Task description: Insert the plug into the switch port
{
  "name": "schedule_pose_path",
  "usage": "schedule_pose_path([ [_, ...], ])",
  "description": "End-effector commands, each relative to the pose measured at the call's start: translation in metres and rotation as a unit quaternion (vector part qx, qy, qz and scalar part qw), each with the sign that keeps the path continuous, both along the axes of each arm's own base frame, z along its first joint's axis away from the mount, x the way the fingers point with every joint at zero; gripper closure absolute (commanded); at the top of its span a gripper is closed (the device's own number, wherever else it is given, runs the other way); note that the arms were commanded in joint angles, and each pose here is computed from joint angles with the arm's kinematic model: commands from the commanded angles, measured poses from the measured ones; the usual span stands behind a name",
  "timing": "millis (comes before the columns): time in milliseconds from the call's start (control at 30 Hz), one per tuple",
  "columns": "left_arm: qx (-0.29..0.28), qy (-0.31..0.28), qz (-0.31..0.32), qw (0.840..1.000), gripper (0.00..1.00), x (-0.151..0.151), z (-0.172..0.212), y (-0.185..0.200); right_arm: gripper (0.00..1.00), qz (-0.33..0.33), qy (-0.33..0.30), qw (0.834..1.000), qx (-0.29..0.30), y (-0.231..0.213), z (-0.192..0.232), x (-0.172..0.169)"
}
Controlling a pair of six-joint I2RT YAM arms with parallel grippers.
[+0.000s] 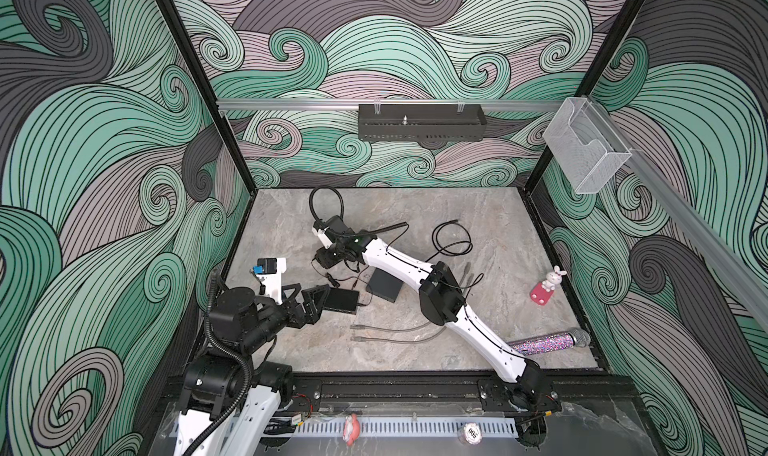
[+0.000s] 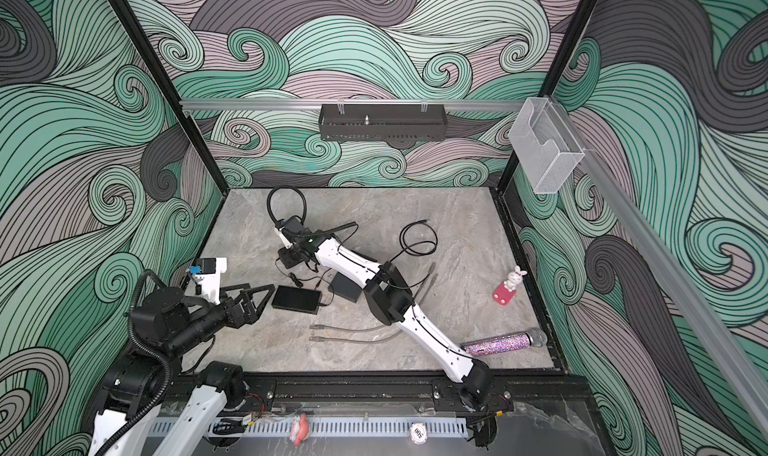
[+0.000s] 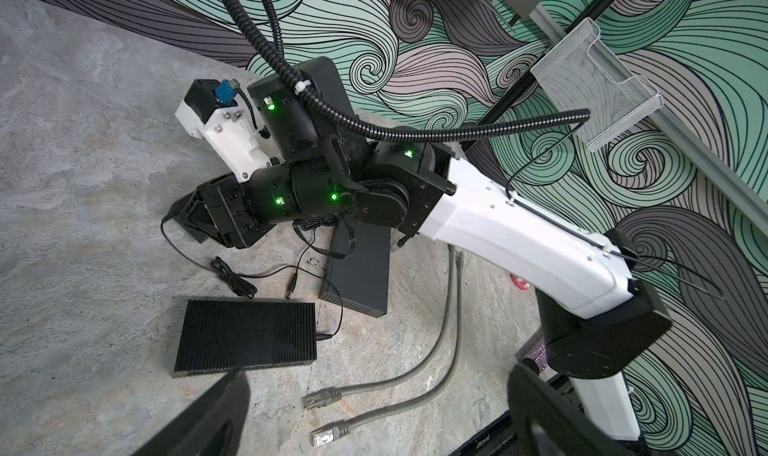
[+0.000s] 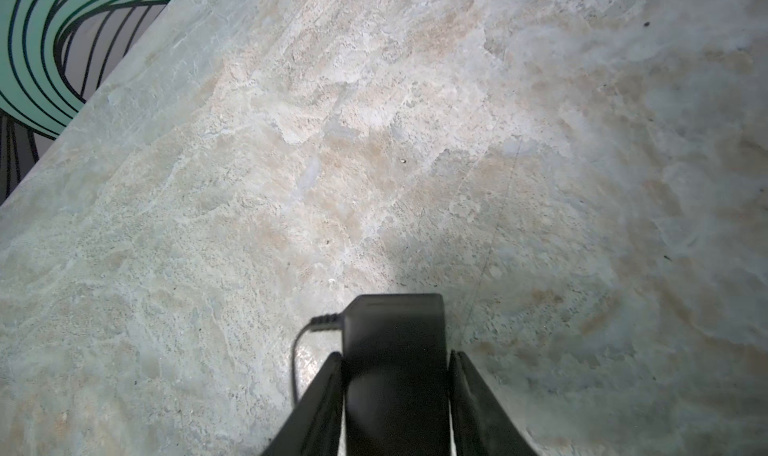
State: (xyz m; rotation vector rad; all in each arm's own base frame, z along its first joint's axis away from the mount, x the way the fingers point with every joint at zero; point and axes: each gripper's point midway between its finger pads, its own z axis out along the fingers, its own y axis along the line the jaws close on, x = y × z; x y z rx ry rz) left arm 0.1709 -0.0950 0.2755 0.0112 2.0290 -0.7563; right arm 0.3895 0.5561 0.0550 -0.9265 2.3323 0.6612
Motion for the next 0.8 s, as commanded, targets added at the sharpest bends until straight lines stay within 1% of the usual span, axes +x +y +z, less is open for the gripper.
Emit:
schedule_pose_path([
  [0,0.004,-0.004,0.003,1.000,0.01,-0.002,0.002,0.002,0.54,0.004,-0.028,0.999,0.020,0.009,0.022,0.004],
  [100,0.005,0.003,0.004,1.000,0.01,0.001,0.000,0.002,0.51,0.005,-0.044,0.999,0.017,0.006,0.034,0.005],
  [167,0.007,0.010,0.008,1.000,0.01,0.003,-0.003,0.003,0.51,0.006,-0.055,0.998,0.015,0.003,0.046,0.006],
  [267,0.010,0.023,0.017,1.000,0.02,0.009,-0.008,0.005,0.51,0.011,-0.056,0.998,0.001,-0.010,0.061,-0.002],
  [400,0.017,0.035,0.025,0.999,0.01,0.021,-0.016,0.007,0.53,0.002,-0.050,0.998,-0.039,-0.055,0.075,-0.026],
  [433,0.019,0.041,0.019,0.999,0.01,0.027,-0.019,0.005,0.53,-0.004,-0.055,0.998,-0.040,-0.070,0.087,-0.034],
  [467,0.022,0.051,0.010,0.998,0.01,0.031,-0.024,0.002,0.53,-0.011,-0.053,0.997,-0.046,-0.085,0.087,-0.042],
  [500,0.026,0.074,0.005,0.997,0.02,0.037,-0.032,0.000,0.53,-0.020,-0.047,0.998,-0.049,-0.103,0.088,-0.052],
  [533,0.031,0.105,0.002,0.994,0.04,0.042,-0.041,-0.001,0.53,-0.030,-0.041,0.998,-0.046,-0.117,0.091,-0.061],
  [567,0.034,0.146,0.000,0.989,0.09,0.047,-0.052,-0.002,0.53,-0.043,-0.025,0.998,-0.046,-0.135,0.087,-0.071],
  [600,0.027,0.192,0.009,0.981,0.14,0.050,-0.064,-0.003,0.53,-0.055,-0.006,0.997,-0.045,-0.151,0.083,-0.082],
  [633,0.018,0.226,0.007,0.974,0.18,0.054,-0.074,-0.006,0.53,-0.064,0.008,0.997,-0.045,-0.164,0.080,-0.090],
  [700,-0.009,0.290,-0.001,0.957,0.21,0.061,-0.094,-0.017,0.54,-0.070,0.049,0.996,-0.039,-0.183,0.070,-0.108],
  [767,-0.023,0.333,0.028,0.942,0.22,0.071,-0.115,-0.015,0.55,-0.059,0.086,0.994,-0.030,-0.189,0.062,-0.124],
])
